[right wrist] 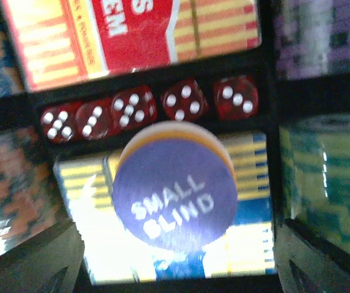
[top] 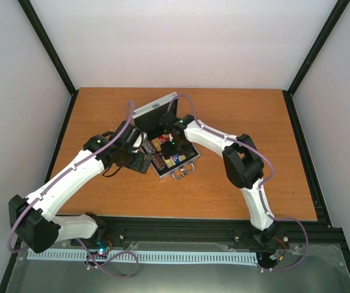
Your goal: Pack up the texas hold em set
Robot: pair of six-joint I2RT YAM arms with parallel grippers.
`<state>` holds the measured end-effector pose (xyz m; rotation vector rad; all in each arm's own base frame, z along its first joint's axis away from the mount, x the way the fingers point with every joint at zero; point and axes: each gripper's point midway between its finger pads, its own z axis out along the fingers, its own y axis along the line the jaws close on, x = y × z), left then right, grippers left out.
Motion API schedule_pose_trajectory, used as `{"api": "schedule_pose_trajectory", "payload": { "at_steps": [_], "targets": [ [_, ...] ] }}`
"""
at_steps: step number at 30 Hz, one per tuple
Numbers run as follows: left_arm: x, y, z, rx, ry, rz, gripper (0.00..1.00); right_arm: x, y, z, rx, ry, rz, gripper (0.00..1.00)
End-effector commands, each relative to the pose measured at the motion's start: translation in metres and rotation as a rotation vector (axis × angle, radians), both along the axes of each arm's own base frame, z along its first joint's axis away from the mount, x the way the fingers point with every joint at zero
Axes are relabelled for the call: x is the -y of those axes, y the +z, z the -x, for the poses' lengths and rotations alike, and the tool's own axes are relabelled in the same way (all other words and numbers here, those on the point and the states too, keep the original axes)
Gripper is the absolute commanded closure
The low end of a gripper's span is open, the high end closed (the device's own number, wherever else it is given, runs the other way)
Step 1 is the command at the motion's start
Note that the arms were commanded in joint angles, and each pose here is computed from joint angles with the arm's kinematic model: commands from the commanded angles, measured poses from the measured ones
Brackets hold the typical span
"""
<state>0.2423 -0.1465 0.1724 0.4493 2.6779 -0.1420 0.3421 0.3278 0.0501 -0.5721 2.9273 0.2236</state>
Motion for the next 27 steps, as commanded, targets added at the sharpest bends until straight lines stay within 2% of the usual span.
{"api": "schedule_pose_trajectory", "payload": {
  "at_steps": [1,3,6,10,13,16,20,24,27],
  "targets": [
    [0.007,0.036,-0.006,0.07,-0.034,0.05,0.0,0.0,0.052,0.004,0.062,-0.018,-0.097,0.11],
    [0.012,0.051,-0.009,0.098,-0.052,0.075,0.0,0.004,0.07,0.007,0.089,-0.022,-0.114,0.09],
    [0.013,0.083,-0.023,0.174,-0.058,0.068,0.0,0.021,0.087,0.009,0.128,-0.049,-0.096,0.0],
    [0.02,0.149,-0.059,0.338,-0.042,0.07,0.0,0.06,0.099,0.005,0.157,-0.141,-0.1,0.0],
    [0.033,0.176,-0.089,0.399,-0.042,0.073,0.0,0.092,0.099,-0.002,0.164,-0.213,-0.117,0.0],
    [0.042,0.186,-0.125,0.418,-0.013,0.077,0.0,0.115,0.1,-0.008,0.172,-0.239,-0.124,0.0],
    [0.043,0.188,-0.172,0.405,0.062,0.16,0.02,0.132,0.101,-0.011,0.19,-0.224,-0.103,0.0],
    [0.025,0.164,-0.219,0.355,0.174,0.208,0.09,0.145,0.095,-0.007,0.177,-0.216,-0.093,0.0],
    [0.024,0.145,-0.239,0.316,0.207,0.261,0.21,0.158,0.089,-0.004,0.164,-0.229,-0.089,0.0]
  ]
}}
